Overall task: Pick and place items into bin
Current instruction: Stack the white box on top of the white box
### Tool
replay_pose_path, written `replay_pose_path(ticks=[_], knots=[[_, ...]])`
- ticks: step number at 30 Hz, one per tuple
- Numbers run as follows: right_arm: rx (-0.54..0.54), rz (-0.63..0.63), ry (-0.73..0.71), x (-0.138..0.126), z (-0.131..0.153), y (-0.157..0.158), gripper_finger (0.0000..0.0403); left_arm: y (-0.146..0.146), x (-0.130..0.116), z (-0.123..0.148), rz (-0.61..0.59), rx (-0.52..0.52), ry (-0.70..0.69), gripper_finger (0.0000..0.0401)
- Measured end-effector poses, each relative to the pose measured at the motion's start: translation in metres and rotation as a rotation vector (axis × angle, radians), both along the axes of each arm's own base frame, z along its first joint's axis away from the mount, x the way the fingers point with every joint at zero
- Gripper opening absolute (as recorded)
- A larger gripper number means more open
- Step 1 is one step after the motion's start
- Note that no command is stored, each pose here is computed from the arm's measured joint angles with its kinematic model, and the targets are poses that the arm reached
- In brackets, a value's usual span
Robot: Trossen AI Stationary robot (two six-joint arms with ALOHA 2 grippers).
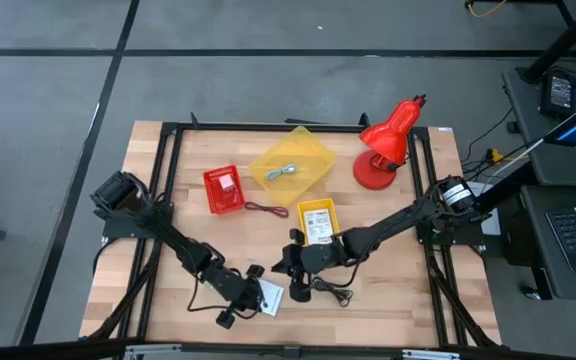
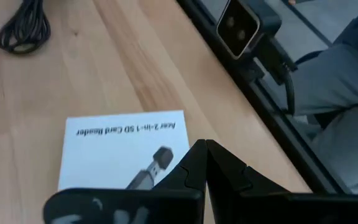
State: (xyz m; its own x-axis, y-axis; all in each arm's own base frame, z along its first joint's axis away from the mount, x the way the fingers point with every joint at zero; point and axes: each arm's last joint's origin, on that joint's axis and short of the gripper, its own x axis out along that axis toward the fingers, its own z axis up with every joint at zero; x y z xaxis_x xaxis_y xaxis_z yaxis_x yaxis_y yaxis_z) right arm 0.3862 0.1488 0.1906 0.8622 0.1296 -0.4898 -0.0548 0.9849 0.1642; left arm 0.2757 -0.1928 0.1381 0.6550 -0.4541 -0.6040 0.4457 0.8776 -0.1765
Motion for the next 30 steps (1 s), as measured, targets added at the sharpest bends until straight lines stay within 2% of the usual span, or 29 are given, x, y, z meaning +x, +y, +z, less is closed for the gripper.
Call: replay_pose_path(ticks=[10, 16, 30], knots=[[-0.005, -0.013, 0.072, -0.004, -0.006, -0.001, 0.0, -0.009, -0.004, -0.014, 0.087, 0.003, 0.038, 0.0002], [-0.03, 0.001, 0.075, -0.004, -0.007, -0.001, 0.0, -0.012, -0.001, -0.019, 0.095, -0.024, 0.02, 0.0002], [-0.032, 0.002, 0.077, -0.004, -0.007, -0.001, 0.0, -0.008, -0.004, -0.023, 0.124, 0.028, 0.074, 0.0002]])
